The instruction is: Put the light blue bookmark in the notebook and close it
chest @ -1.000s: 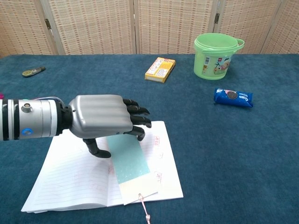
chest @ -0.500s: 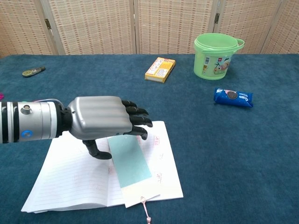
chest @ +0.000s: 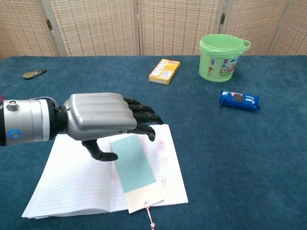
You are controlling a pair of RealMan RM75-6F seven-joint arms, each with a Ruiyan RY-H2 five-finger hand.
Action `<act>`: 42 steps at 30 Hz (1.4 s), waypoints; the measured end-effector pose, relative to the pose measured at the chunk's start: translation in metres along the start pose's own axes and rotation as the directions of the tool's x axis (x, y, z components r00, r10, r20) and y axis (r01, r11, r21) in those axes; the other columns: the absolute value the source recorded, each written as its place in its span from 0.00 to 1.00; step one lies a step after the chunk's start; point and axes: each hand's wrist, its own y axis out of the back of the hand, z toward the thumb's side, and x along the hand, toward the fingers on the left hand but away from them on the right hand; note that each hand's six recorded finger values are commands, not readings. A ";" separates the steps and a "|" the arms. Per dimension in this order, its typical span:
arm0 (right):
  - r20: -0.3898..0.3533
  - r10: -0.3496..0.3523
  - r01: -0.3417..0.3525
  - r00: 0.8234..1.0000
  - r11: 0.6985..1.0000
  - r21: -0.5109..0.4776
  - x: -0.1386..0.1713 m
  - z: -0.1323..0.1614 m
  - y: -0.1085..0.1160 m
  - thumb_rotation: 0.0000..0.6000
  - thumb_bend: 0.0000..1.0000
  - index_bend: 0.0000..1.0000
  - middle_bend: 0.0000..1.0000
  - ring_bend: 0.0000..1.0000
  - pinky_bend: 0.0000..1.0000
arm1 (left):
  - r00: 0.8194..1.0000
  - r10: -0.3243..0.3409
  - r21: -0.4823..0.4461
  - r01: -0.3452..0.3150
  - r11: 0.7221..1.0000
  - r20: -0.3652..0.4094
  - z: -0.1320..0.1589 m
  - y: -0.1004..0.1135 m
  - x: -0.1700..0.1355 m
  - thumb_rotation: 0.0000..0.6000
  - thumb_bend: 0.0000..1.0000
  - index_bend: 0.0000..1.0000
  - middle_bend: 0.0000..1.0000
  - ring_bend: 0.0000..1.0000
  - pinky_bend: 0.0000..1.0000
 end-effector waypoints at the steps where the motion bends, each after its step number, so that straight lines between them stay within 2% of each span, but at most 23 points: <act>1: -0.002 0.001 -0.001 1.000 1.000 0.000 0.000 0.000 0.000 1.00 0.25 0.07 0.11 0.05 0.07 | 1.000 -0.002 -0.010 0.002 1.000 0.006 0.003 0.001 -0.003 0.92 0.39 0.27 0.07 0.00 0.16; 5: -0.005 0.001 -0.001 1.000 1.000 0.000 -0.001 0.001 0.000 1.00 0.25 0.06 0.11 0.05 0.07 | 1.000 -0.019 -0.017 0.019 1.000 0.019 0.009 -0.001 -0.010 0.84 0.44 0.29 0.06 0.00 0.16; 9: -0.004 0.001 -0.001 1.000 1.000 -0.001 0.000 0.001 0.000 1.00 0.25 0.06 0.11 0.05 0.07 | 0.999 -0.035 -0.019 0.036 0.999 0.015 0.012 -0.005 -0.014 0.65 0.54 0.29 0.05 0.00 0.16; 15: 0.000 -0.002 0.002 1.000 1.000 -0.001 0.002 0.000 0.001 1.00 0.25 0.06 0.11 0.05 0.07 | 0.997 -0.062 -0.008 0.061 0.998 -0.037 0.002 -0.011 -0.012 0.50 0.60 0.31 0.03 0.00 0.15; 19: 0.001 -0.003 0.003 1.000 1.000 -0.001 0.002 -0.001 0.001 1.00 0.25 0.06 0.11 0.05 0.07 | 0.992 -0.089 -0.015 0.088 0.996 -0.093 -0.010 -0.017 -0.011 0.46 0.60 0.31 0.03 0.00 0.15; 28: -0.001 -0.001 0.001 1.000 1.000 -0.002 0.002 -0.001 0.000 1.00 0.25 0.06 0.11 0.05 0.07 | 0.975 -0.147 -0.001 0.149 0.989 -0.168 -0.026 -0.033 -0.011 0.45 0.60 0.31 0.02 0.00 0.15; 42: 0.007 -0.003 0.003 1.000 1.000 -0.001 0.004 -0.002 0.001 1.00 0.25 0.06 0.11 0.05 0.07 | 0.961 -0.183 0.017 0.191 0.981 -0.208 -0.033 -0.043 -0.002 0.44 0.60 0.31 0.01 0.00 0.15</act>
